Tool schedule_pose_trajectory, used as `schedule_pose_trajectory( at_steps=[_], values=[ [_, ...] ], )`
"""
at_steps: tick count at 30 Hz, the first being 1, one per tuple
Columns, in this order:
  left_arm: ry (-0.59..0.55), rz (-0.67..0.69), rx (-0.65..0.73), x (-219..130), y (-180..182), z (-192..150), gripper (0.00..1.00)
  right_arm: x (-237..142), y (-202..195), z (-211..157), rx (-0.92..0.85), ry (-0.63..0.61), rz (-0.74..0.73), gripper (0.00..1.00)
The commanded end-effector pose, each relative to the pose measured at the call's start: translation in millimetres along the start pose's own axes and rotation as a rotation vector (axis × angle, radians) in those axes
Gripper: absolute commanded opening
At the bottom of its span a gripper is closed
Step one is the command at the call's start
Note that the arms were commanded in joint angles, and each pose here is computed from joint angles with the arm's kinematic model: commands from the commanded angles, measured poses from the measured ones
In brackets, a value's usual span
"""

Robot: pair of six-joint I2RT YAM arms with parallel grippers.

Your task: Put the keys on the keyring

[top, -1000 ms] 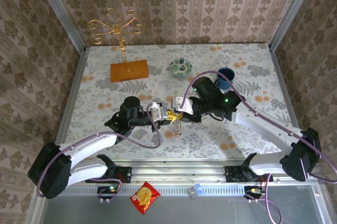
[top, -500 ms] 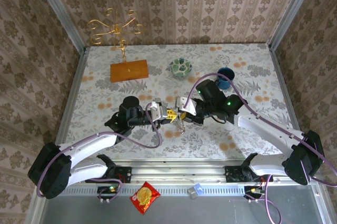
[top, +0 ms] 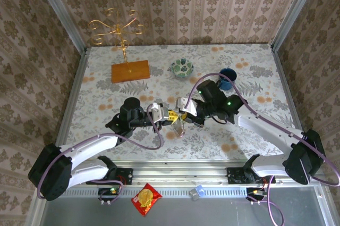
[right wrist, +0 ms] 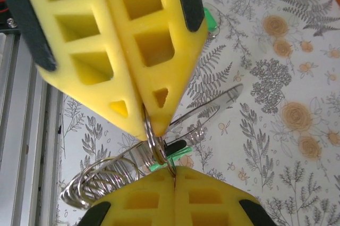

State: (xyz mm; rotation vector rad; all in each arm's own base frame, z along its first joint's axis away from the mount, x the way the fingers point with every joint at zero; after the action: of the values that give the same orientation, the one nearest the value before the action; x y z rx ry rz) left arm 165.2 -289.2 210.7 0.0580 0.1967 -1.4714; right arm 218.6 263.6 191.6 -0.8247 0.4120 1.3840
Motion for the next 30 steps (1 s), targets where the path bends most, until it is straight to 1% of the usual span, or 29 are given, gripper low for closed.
schedule_pose_trajectory(
  at_steps=[1,5,6,7,8,10,11,19,25,30],
  values=[
    [-0.070,-0.012,0.043,-2.5,-3.8,16.3,0.00,2.6,-2.0,11.8,-0.002,-0.047,0.033,0.00],
    [-0.070,-0.001,0.050,-3.6,-3.3,15.6,0.00,-3.5,-5.8,11.7,0.007,-0.050,0.009,0.00],
    [-0.071,0.001,0.050,-4.0,-3.2,15.6,0.00,-5.6,-6.8,11.4,0.012,-0.053,-0.002,0.06],
    [-0.071,0.001,0.049,-4.1,-3.2,15.1,0.00,-8.6,-8.3,11.0,0.020,-0.059,-0.019,0.16],
    [-0.070,0.001,0.048,-3.9,-3.3,14.5,0.00,-12.3,-9.2,11.1,0.024,-0.070,-0.034,0.22],
    [-0.076,0.005,0.045,-4.4,-2.7,14.6,0.00,-17.4,-8.8,10.7,0.024,-0.093,-0.060,0.30],
    [-0.082,0.004,0.042,-4.5,-3.3,14.6,0.00,-18.6,-7.3,9.3,0.018,-0.100,-0.072,0.33],
    [-0.168,0.011,0.004,-7.2,-2.3,24.2,0.00,-12.8,-0.2,5.3,0.047,-0.165,-0.100,0.38],
    [-0.205,0.019,-0.022,-8.0,-1.2,26.2,0.00,-5.8,4.5,8.7,0.065,-0.205,-0.084,0.41],
    [-0.218,0.021,-0.032,-7.3,-0.2,27.3,0.00,-1.1,1.9,10.3,0.081,-0.232,-0.098,0.41]
  ],
)
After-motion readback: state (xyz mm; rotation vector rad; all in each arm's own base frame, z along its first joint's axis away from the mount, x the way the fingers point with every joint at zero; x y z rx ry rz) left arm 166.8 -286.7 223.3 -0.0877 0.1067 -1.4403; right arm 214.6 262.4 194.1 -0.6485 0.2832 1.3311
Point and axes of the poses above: each hand's point on the last joint's axis, 136 mm out from that joint toward the fingers, its own x axis out along the fingers, its own y axis along the line the jaws close on, z = x × y, the point moved 2 cm from there along -x, back along the fingers, and after that the axes turned 15 degrees about -x, right-handed, at the moved point
